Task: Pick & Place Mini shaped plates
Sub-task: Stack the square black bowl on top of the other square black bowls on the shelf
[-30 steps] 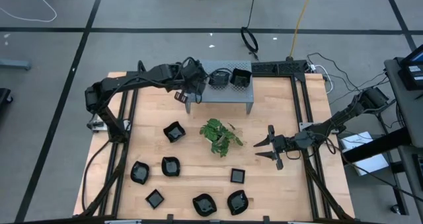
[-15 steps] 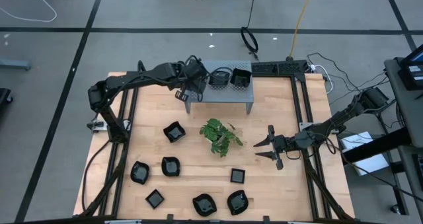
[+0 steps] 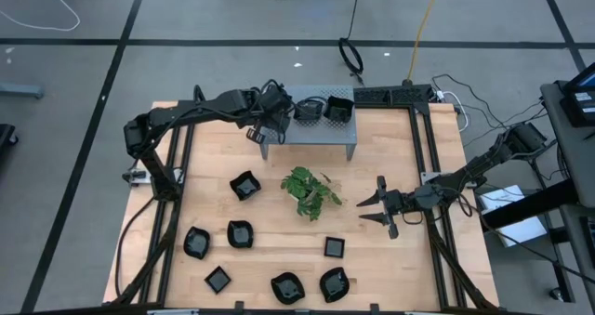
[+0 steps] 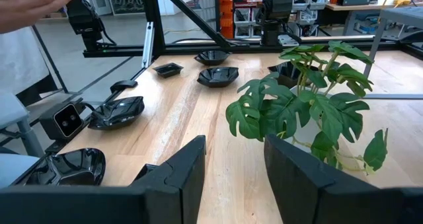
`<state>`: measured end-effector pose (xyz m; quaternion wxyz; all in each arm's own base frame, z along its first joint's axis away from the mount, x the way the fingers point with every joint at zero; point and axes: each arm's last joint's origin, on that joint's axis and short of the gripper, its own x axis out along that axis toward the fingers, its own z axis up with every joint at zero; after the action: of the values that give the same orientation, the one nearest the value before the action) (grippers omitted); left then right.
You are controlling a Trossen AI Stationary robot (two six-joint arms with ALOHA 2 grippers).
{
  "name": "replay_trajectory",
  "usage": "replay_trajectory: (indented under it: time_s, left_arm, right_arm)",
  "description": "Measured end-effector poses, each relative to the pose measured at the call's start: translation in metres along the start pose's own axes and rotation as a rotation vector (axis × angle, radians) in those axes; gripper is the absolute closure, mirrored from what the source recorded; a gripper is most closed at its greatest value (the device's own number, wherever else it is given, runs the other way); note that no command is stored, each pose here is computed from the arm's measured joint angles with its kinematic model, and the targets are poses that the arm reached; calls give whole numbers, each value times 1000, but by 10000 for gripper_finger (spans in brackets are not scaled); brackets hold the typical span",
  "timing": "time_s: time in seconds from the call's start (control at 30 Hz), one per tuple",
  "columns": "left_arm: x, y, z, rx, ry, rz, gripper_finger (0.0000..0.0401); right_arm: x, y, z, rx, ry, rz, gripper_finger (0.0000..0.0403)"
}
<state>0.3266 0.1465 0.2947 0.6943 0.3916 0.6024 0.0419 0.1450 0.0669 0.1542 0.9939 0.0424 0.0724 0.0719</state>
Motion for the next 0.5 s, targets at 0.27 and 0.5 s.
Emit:
replay_trajectory:
  time_s: [0.27, 0.5]
  left_arm:
    - [-5, 1, -1, 20, 26, 33, 395]
    - [-6, 9, 0, 12, -3, 104, 378]
  right_arm:
    - [0, 0, 0, 0, 0, 0, 261]
    - [0, 0, 0, 0, 0, 0, 261]
